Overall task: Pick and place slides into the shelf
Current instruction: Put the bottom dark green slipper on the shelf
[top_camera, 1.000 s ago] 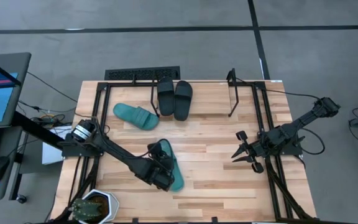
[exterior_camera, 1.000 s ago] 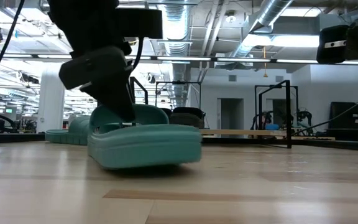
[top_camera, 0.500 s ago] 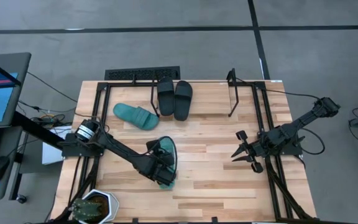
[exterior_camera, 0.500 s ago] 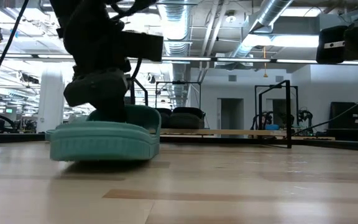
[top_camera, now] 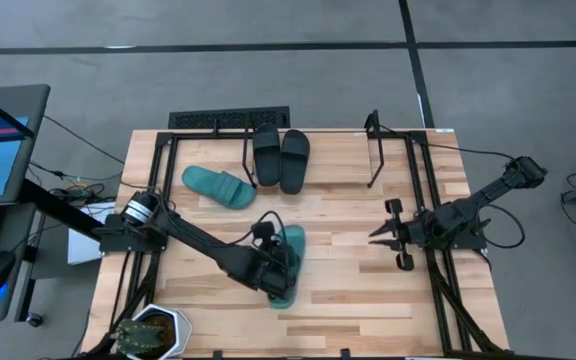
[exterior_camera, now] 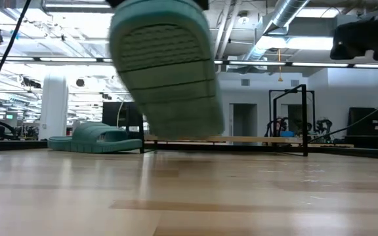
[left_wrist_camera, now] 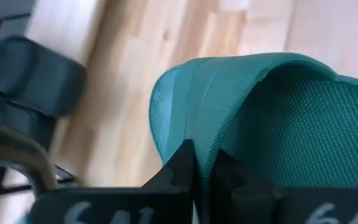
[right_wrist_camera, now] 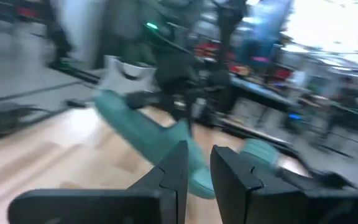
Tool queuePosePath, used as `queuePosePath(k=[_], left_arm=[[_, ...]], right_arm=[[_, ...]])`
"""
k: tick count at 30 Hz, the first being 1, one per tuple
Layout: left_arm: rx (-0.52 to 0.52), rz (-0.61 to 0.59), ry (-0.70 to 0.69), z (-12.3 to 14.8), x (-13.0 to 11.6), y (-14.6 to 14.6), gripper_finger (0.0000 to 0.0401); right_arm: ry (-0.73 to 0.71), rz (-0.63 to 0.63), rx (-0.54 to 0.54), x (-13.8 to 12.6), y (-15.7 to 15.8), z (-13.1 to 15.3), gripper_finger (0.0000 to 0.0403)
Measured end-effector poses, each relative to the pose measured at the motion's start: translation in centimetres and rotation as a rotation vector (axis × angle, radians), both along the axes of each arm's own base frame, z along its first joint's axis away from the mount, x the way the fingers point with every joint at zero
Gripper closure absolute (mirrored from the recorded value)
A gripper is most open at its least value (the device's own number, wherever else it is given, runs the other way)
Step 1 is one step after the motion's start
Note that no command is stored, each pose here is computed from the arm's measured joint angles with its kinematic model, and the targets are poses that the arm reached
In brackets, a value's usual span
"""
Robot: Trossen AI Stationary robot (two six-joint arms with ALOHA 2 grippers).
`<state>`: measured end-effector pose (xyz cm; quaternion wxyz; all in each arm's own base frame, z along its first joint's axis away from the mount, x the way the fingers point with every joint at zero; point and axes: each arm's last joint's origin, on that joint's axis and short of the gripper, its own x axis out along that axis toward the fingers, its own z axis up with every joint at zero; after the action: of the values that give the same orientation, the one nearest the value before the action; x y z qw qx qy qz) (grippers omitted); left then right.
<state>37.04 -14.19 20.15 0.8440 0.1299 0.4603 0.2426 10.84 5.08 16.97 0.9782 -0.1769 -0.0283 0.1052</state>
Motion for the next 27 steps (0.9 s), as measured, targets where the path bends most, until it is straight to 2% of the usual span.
queuePosePath(k=[6, 12, 20, 27], left_arm=[[0.063, 0.008, -0.004, 1.4, 1.4, 2.1, 0.04], [0.12, 0.012, 0.015, 1.8, 2.2, 4.2, 0.04], [0.179, 0.011, -0.016, 2.0, 2.8, 4.7, 0.0401], [0.197, -0.025, -0.042, 2.3, 3.3, 4.6, 0.0401]], right_arm=[[-0.018, -0.213, 0.014, 0.1, -0.6, 0.2, 0.0344], [0.043, -0.16, 0.054, 0.2, -0.3, -0.4, 0.0349], [0.142, -0.166, 0.209, 1.5, 0.4, 0.4, 0.0372], [0.206, -0.258, 0.249, 3.7, 1.3, 0.3, 0.0332]])
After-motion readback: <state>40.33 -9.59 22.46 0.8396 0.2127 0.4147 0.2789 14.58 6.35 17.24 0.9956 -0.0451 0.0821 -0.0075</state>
